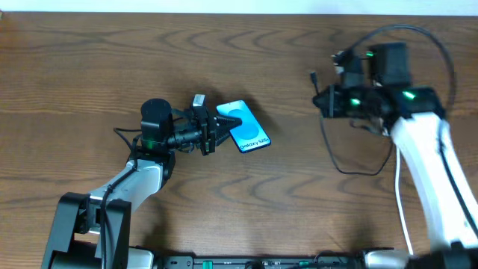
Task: Plug charger to phone and switch on socket
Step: 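Carry the cable's USB-C plug with the right gripper toward the phone, then align the USB-C plug under the phone's bottom port with the right gripper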
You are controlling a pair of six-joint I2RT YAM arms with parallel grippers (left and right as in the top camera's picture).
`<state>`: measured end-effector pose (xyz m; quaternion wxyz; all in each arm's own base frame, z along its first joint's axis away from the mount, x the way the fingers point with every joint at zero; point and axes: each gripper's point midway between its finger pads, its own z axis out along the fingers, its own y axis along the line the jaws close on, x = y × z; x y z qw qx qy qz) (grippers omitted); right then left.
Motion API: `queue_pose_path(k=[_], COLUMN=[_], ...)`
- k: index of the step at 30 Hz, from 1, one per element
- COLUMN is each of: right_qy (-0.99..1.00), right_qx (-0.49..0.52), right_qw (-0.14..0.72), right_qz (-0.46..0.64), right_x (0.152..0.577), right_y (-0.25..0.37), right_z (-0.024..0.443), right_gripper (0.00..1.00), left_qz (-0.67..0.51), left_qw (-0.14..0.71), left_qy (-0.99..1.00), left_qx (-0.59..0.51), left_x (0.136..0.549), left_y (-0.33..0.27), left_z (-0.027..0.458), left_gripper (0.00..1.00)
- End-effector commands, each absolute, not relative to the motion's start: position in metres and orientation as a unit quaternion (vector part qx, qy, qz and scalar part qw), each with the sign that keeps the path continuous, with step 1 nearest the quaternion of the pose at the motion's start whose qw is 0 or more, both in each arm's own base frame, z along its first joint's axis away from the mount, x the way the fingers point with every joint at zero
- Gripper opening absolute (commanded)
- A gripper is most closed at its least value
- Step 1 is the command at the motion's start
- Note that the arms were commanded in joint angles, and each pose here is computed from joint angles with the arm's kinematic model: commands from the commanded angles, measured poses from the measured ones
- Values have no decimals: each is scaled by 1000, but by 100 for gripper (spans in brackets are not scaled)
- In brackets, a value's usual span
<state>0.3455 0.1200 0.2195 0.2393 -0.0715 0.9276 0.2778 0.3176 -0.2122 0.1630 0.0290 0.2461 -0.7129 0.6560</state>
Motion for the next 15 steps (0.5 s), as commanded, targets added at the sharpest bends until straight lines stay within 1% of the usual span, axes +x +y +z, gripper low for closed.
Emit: queue_pose_path(k=[1,5,7,10,15], right_qy=[884,822,797,807,813], right_qx=[-179,-263,-287,-271,-247], right_qw=[258,231,217,180,140], right_qz=[347,449,485,493,508], right_x=[310,257,238,228,214], right_y=[141,166,172,171,171], right_z=[254,279,281,253,226], right_gripper=[1,1,1,1,1], left_qz=[671,690,700,709,709], left_qw=[-3,-45,-71,-97,-100], left_qy=[-715,-706,-699,-691,-691], left_qx=[193,152,125,99,102], left_x=[321,326,327,326,328], left_y=[-215,-216,-216,-216,-216], left_z=[183,203,215,227,227], left_gripper=[8,8,7,7,7])
